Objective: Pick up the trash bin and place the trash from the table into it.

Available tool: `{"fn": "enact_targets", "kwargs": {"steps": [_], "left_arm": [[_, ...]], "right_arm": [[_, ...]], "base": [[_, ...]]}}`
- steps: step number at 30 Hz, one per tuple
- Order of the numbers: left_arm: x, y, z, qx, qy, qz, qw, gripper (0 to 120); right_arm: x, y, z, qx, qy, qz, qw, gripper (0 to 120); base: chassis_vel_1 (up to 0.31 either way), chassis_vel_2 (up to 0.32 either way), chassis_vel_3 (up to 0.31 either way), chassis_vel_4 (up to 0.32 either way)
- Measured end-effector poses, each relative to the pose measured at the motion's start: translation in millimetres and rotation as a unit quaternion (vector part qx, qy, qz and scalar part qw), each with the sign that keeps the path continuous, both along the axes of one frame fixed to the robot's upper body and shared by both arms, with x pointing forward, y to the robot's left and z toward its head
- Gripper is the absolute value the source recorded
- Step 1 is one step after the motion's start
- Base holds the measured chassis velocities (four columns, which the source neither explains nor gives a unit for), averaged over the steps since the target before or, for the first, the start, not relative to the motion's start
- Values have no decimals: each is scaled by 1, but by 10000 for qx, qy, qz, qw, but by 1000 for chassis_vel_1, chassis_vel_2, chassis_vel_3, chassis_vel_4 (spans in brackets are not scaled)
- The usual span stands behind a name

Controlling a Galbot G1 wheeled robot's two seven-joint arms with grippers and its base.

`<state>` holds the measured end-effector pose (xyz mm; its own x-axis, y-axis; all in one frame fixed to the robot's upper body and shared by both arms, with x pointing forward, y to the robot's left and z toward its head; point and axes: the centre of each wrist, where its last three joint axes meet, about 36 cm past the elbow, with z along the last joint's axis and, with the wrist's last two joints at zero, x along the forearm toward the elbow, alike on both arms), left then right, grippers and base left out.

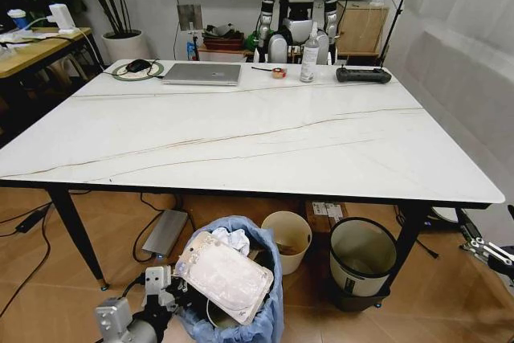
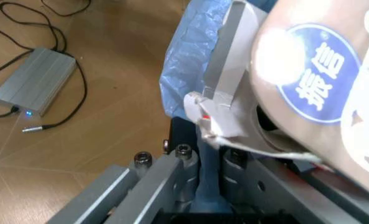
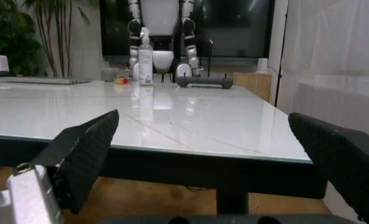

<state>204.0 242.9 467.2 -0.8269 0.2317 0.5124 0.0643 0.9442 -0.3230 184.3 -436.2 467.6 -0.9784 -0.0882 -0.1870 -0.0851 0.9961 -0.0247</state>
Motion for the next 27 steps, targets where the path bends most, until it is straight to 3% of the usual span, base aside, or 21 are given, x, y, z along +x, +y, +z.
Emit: {"fn": "enact_targets", "kwargs": {"steps": [27], "left_arm": [[2, 2, -4, 16, 63, 58, 10000, 0]], "right_arm": [[0, 0, 0, 0, 0, 0, 10000, 100]], "base": [[0, 0, 0, 0]]}}
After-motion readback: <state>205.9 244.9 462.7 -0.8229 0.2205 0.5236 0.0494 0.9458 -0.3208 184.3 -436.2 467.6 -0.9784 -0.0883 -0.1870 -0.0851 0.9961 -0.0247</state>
